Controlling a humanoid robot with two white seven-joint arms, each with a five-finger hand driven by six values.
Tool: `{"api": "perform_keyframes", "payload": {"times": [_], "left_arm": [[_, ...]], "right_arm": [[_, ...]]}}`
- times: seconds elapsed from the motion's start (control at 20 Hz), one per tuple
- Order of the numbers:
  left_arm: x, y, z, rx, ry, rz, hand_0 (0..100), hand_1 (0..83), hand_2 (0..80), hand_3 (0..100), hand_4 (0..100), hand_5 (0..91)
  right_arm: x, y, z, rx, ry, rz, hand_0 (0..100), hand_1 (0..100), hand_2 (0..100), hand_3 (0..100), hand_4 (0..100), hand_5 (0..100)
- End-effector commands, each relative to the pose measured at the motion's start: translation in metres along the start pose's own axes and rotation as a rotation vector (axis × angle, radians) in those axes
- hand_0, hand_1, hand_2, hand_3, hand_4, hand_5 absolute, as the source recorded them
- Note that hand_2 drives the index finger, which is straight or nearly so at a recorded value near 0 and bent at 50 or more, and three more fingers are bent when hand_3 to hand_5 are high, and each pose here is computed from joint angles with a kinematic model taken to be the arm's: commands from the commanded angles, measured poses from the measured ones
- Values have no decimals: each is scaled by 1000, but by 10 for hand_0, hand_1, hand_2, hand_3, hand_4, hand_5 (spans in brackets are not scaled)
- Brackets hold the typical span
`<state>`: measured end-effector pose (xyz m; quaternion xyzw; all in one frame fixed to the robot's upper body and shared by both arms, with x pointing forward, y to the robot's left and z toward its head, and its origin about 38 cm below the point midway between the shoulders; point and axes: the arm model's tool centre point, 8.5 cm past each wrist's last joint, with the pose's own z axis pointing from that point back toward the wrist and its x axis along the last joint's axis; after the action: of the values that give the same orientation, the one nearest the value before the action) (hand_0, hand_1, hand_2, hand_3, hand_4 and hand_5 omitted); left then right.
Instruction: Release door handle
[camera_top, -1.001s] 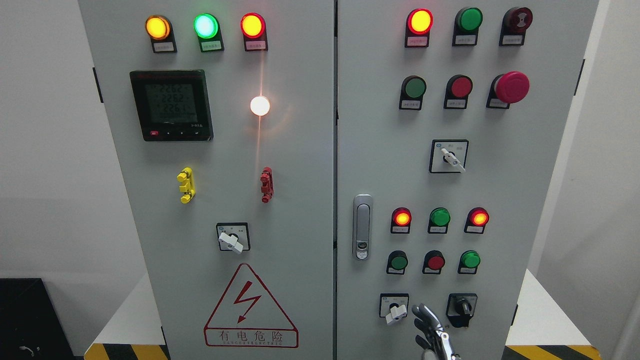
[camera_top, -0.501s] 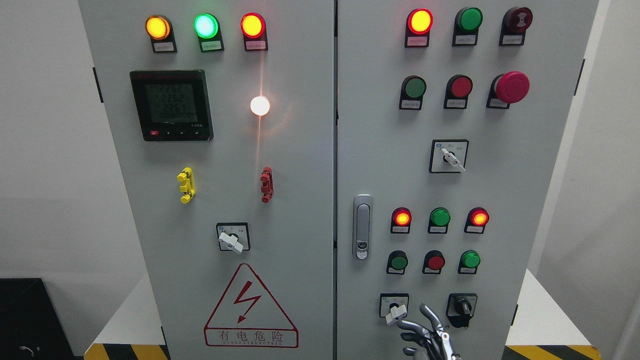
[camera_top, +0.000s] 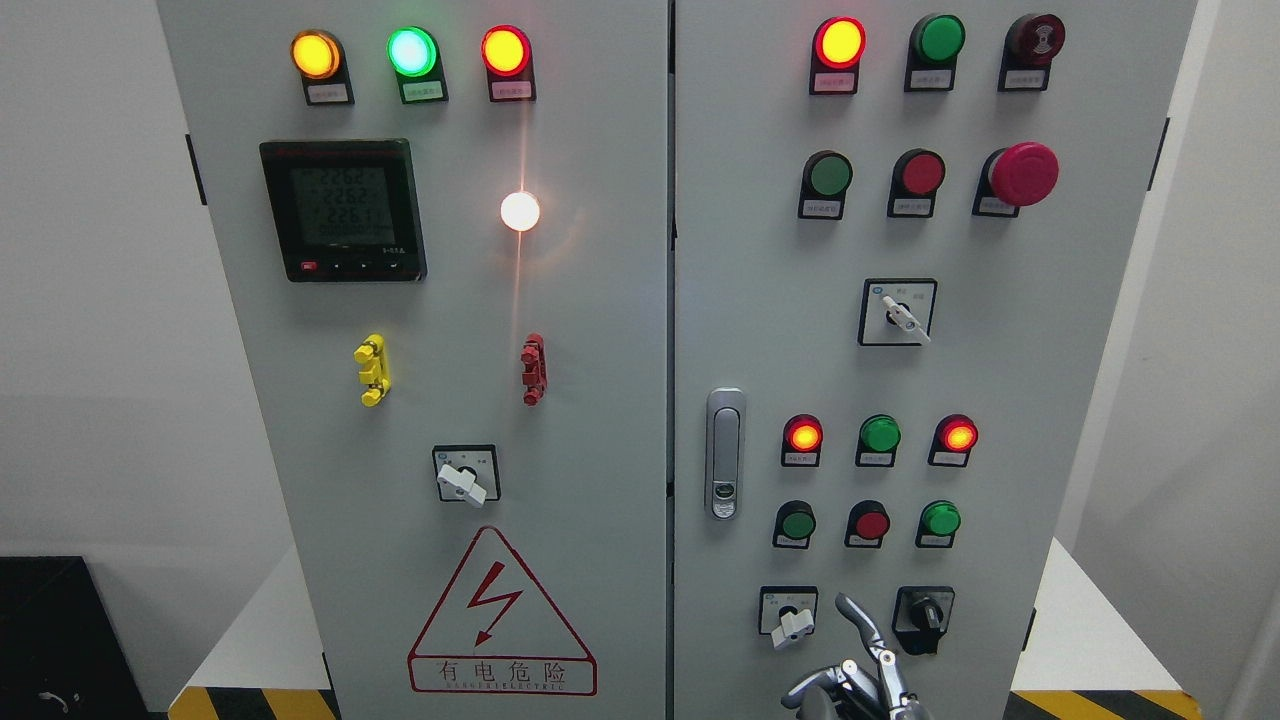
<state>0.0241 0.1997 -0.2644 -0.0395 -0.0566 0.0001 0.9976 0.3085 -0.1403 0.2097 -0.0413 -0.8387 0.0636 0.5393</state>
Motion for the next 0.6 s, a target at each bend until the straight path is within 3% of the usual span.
{"api": "perform_keyframes", "payload": {"times": [0.0, 0.55], "left_arm": [[-13, 0, 1, 0, 20, 4, 120, 556, 0, 0, 0, 0], [-13, 0, 1, 0, 20, 2, 120, 556, 0, 0, 0, 0]], "right_arm": [[7, -3, -10, -1, -42, 118, 487, 295, 112, 846, 913, 951], [19, -5, -23, -18, -107, 398, 538, 322, 119, 850, 908, 927]]}}
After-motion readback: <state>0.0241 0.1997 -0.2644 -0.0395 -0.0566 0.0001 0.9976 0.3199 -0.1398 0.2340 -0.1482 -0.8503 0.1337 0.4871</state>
